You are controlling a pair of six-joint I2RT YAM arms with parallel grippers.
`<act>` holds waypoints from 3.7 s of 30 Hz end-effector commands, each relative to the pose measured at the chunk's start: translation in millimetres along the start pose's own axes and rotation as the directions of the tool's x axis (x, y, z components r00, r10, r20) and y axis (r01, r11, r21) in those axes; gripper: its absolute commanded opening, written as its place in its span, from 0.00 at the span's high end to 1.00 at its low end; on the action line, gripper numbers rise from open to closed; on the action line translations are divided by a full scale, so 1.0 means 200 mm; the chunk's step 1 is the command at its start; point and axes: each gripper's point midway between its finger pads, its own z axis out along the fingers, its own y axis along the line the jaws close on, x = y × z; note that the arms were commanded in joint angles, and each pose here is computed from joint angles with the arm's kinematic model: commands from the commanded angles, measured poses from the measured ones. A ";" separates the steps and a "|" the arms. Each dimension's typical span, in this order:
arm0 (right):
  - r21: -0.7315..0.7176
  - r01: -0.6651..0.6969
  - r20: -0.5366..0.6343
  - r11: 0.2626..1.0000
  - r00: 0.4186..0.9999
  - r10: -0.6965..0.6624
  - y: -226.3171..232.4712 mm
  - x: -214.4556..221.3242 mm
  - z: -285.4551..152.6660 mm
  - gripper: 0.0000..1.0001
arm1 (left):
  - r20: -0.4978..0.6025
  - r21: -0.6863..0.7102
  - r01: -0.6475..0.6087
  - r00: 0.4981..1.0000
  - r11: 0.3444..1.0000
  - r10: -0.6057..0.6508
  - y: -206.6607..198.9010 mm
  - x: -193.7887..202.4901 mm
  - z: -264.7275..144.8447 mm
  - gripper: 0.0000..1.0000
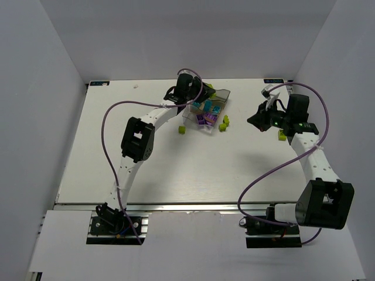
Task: Sort the legos into containers by color
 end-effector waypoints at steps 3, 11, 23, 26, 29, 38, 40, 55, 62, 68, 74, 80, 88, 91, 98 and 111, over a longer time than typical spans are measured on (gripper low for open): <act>0.004 0.017 0.048 1.000 0.999 -0.017 0.00 -0.07 -0.03 1.00 | 0.162 0.154 0.037 0.985 0.987 -0.063 -0.32 -0.23 -0.05 0.96; -0.001 -0.016 0.037 1.000 0.999 0.016 0.00 -0.04 -0.02 1.00 | 0.231 0.071 0.188 0.952 0.980 -0.199 -0.14 -0.24 0.06 0.93; 0.007 -0.024 0.031 1.000 0.999 0.024 -0.01 -0.01 -0.02 1.00 | 0.212 0.054 0.277 0.936 0.959 -0.282 -0.04 -0.18 0.16 0.80; 0.005 -0.027 0.028 1.000 0.999 0.027 -0.01 0.00 -0.02 1.00 | 0.208 0.056 0.284 0.934 0.957 -0.290 -0.03 -0.18 0.16 0.66; 0.002 -0.027 0.024 1.000 0.999 0.027 0.00 0.01 -0.02 1.00 | 0.196 0.032 0.292 0.936 0.956 -0.292 -0.01 -0.16 0.16 0.47; 0.004 -0.020 0.021 1.000 1.000 0.020 0.01 0.00 -0.04 1.00 | 0.182 0.055 0.284 0.940 0.957 -0.289 -0.07 -0.17 0.14 0.34; 0.008 -0.015 0.019 1.000 1.000 0.015 0.00 0.00 -0.05 1.00 | 0.179 0.070 0.279 0.941 0.958 -0.287 -0.11 -0.18 0.12 0.34; 0.246 -0.030 -0.161 0.969 0.984 0.072 -0.22 0.06 -0.13 0.37 | 0.142 0.100 -0.114 0.985 0.988 0.099 -0.53 -0.17 -0.52 0.72; 0.478 -0.028 -0.441 0.878 0.857 0.267 -0.47 0.38 -0.24 0.29 | 0.134 -0.066 -0.323 0.935 0.944 0.330 -0.26 0.00 -1.09 0.30; 0.548 -0.013 -0.550 0.836 0.747 0.372 -0.61 0.53 -0.35 0.17 | 0.260 -0.170 -0.306 0.903 0.937 0.342 -0.08 -0.02 -1.57 0.06; 0.631 -0.031 -0.546 0.775 0.692 0.472 -0.84 0.58 -0.40 0.11 | 0.223 -0.249 -0.283 0.914 0.926 0.339 0.18 0.13 -1.74 0.05; 0.702 -0.027 -0.513 0.712 0.674 0.531 -1.00 0.63 -0.36 0.12 | 0.179 -0.297 -0.269 0.927 0.916 0.330 0.36 0.26 -1.85 0.04; 0.727 -0.094 -0.489 0.681 0.625 0.608 -1.09 0.78 -0.32 0.20 | 0.190 -0.310 -0.221 0.939 0.925 0.288 0.47 0.34 -1.94 0.04; 0.715 -0.126 -0.486 0.688 0.617 0.619 -1.10 0.81 -0.30 0.22 | 0.199 -0.300 -0.194 0.945 0.934 0.260 0.50 0.36 -1.94 0.04; 0.693 -0.165 -0.491 0.702 0.605 0.627 -1.10 0.86 -0.25 0.28 | 0.220 -0.279 -0.154 0.950 0.948 0.219 0.51 0.36 -1.91 0.04; 0.642 -0.261 -0.465 0.721 0.615 0.637 -1.06 0.84 -0.16 0.30 | 0.216 -0.284 -0.143 0.954 0.948 0.209 0.51 0.36 -1.89 0.04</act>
